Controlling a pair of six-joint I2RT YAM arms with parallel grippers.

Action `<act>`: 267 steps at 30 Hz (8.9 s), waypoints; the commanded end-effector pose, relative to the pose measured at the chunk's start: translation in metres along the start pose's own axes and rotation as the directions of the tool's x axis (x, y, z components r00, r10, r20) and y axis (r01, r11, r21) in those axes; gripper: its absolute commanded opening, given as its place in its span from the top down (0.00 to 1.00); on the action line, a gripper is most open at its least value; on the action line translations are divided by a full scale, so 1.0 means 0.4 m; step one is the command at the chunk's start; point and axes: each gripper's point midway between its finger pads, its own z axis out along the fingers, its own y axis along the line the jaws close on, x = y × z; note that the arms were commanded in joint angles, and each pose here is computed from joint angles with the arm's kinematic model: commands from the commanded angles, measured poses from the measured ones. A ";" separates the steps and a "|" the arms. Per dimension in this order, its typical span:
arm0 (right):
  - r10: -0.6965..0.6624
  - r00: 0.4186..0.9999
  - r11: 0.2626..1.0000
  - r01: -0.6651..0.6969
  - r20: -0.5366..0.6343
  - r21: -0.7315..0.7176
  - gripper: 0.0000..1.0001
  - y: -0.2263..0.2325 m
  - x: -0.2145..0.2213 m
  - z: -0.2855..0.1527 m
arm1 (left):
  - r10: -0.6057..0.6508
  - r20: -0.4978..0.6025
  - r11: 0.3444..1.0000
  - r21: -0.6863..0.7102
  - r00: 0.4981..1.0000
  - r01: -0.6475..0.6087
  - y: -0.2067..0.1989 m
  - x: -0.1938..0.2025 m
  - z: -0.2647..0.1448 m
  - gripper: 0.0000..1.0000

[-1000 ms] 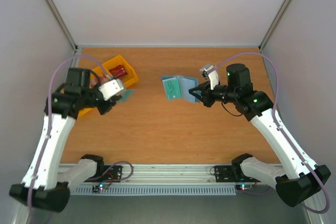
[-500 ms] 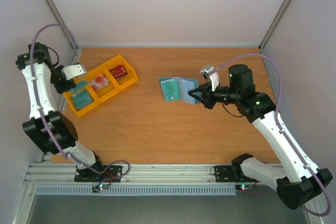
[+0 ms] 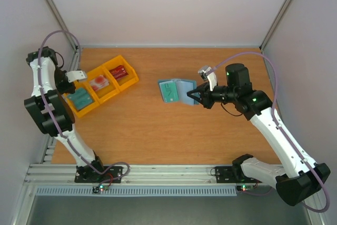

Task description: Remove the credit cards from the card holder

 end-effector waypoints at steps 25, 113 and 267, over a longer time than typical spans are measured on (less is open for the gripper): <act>-0.053 0.998 0.996 0.054 0.017 -0.075 0.99 0.037 -0.011 -0.008 | -0.010 -0.185 0.993 0.113 0.983 0.032 0.066 0.069 0.145 1.00; 0.013 0.999 0.999 -0.011 0.052 -0.053 0.99 0.058 -0.055 -0.043 | -0.258 0.791 0.966 0.192 0.555 0.174 -0.225 -0.457 -0.480 0.02; 0.029 0.999 0.908 -0.044 -0.042 -0.417 0.87 0.195 0.043 -0.012 | -0.375 0.859 0.731 0.505 0.350 -0.458 -0.949 -0.692 -0.426 1.00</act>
